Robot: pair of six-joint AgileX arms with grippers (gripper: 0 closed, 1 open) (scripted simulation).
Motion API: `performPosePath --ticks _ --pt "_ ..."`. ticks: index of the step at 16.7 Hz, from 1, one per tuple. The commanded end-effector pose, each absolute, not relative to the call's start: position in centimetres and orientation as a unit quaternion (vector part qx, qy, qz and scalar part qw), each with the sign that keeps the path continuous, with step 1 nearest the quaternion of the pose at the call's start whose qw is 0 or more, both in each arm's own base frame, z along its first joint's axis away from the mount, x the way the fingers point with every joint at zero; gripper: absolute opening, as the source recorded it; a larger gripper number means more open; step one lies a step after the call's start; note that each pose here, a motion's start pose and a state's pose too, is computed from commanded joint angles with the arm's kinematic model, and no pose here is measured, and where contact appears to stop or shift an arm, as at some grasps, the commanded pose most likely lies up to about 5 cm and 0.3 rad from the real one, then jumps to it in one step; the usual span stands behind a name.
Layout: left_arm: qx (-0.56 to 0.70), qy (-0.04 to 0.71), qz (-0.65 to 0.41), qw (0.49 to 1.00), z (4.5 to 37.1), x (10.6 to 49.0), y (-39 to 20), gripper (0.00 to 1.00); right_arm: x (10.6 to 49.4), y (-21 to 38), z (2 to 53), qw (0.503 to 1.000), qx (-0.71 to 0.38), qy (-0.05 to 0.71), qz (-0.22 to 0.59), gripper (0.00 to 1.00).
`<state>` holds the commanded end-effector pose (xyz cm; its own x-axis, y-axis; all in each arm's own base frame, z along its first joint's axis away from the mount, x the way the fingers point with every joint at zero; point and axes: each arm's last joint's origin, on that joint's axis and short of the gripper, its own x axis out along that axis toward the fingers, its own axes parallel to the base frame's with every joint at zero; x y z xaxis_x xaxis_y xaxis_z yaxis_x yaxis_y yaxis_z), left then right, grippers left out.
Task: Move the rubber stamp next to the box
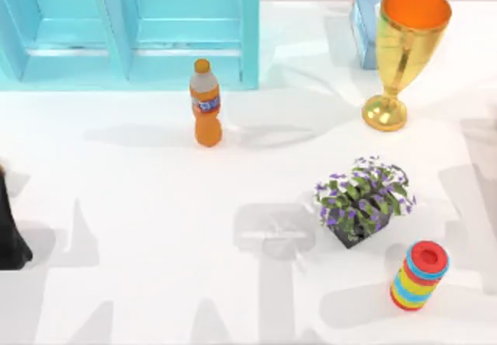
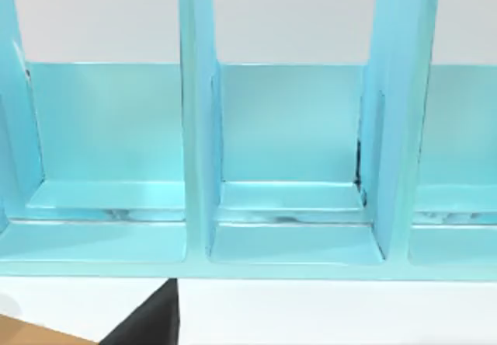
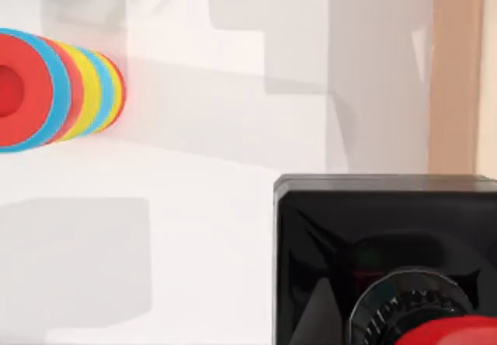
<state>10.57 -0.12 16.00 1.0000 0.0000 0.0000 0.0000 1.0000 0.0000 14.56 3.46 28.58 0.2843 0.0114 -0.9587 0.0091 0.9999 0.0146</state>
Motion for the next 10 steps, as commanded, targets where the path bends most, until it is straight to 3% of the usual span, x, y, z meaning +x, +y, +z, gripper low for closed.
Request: performPosePath --ticks 6,10 --pt "0.0 0.0 0.0 1.0 16.0 10.6 -0.1 1.0 14.7 3.5 28.2 0.801 0.008 0.599 0.001 0.0" --pt "0.0 0.0 0.0 1.0 16.0 10.6 -0.1 1.0 15.5 3.6 25.1 0.804 0.009 0.595 0.001 0.0"
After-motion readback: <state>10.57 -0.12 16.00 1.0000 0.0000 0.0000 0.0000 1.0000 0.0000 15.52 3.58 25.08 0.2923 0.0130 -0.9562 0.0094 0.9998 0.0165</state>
